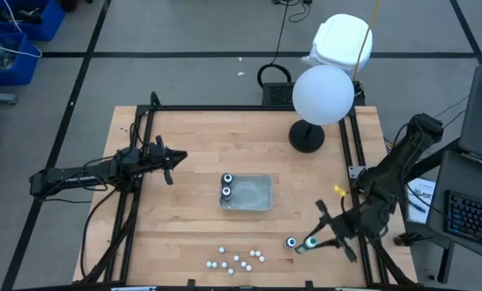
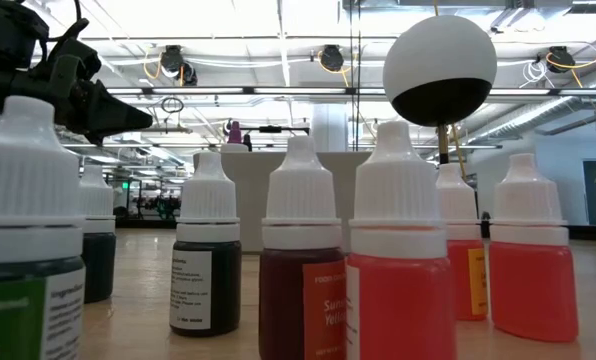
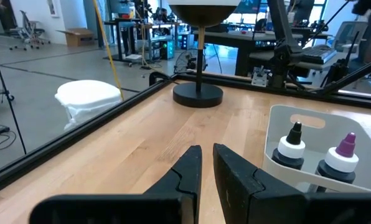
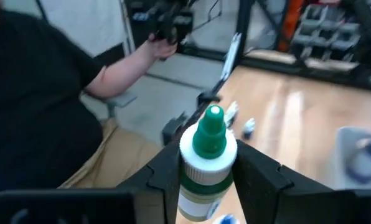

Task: Pick & Place food coloring
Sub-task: Put the large green food coloring bottle into the gray bin

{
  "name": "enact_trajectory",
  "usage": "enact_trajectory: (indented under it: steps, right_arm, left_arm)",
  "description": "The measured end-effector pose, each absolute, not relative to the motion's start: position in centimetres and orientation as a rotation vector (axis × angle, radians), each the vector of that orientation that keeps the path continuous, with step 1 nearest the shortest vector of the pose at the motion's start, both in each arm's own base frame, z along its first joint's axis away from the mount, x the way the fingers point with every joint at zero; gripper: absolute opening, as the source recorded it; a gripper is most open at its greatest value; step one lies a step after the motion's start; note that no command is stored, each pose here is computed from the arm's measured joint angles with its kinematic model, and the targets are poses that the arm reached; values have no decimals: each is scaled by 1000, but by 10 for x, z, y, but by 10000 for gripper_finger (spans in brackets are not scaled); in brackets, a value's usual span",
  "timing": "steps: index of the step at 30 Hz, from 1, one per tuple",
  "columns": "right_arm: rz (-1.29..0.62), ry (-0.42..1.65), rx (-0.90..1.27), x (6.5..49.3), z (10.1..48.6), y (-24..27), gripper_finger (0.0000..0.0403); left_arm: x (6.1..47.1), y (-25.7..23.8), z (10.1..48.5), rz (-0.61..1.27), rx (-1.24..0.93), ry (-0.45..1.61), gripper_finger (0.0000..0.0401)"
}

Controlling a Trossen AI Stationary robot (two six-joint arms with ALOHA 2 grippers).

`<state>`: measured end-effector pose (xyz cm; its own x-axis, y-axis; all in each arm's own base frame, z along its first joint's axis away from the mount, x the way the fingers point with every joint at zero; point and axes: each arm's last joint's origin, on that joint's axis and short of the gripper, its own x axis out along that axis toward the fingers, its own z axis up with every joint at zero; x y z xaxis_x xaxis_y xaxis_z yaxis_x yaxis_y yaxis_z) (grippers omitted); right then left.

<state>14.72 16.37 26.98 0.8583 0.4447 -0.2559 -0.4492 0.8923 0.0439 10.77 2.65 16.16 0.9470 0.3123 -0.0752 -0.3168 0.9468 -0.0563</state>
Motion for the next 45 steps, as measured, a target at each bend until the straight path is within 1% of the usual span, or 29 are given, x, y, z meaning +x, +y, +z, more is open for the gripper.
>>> enact_trajectory:
  steps: [3,8,13,18,21,29,35,41,45]
  right_arm:
    - [428,218,-16,147,281,147,109]
    - [326,169,-51,153,291,121,113]
    - [179,133,-118,167,296,94,110]
    - [33,101,-138,185,298,69,112]
    - [31,102,-149,198,295,56,111]
    - [115,74,-120,245,275,30,112]
    - [90,159,-115,277,260,15,111]
    - [86,241,-142,313,250,13,111]
    - [89,305,-144,325,238,13,110]
  left_arm:
    - [108,26,162,321,-68,65,47]
    - [108,27,162,322,-68,66,47]
    - [108,26,162,322,-68,65,47]
    - [108,27,162,322,-65,65,47]
    - [108,27,162,322,-64,65,47]
    - [108,27,162,323,-61,63,47]
    - [108,27,162,323,-61,63,47]
    - [108,27,162,323,-59,64,47]
    - [108,27,162,323,-59,65,47]
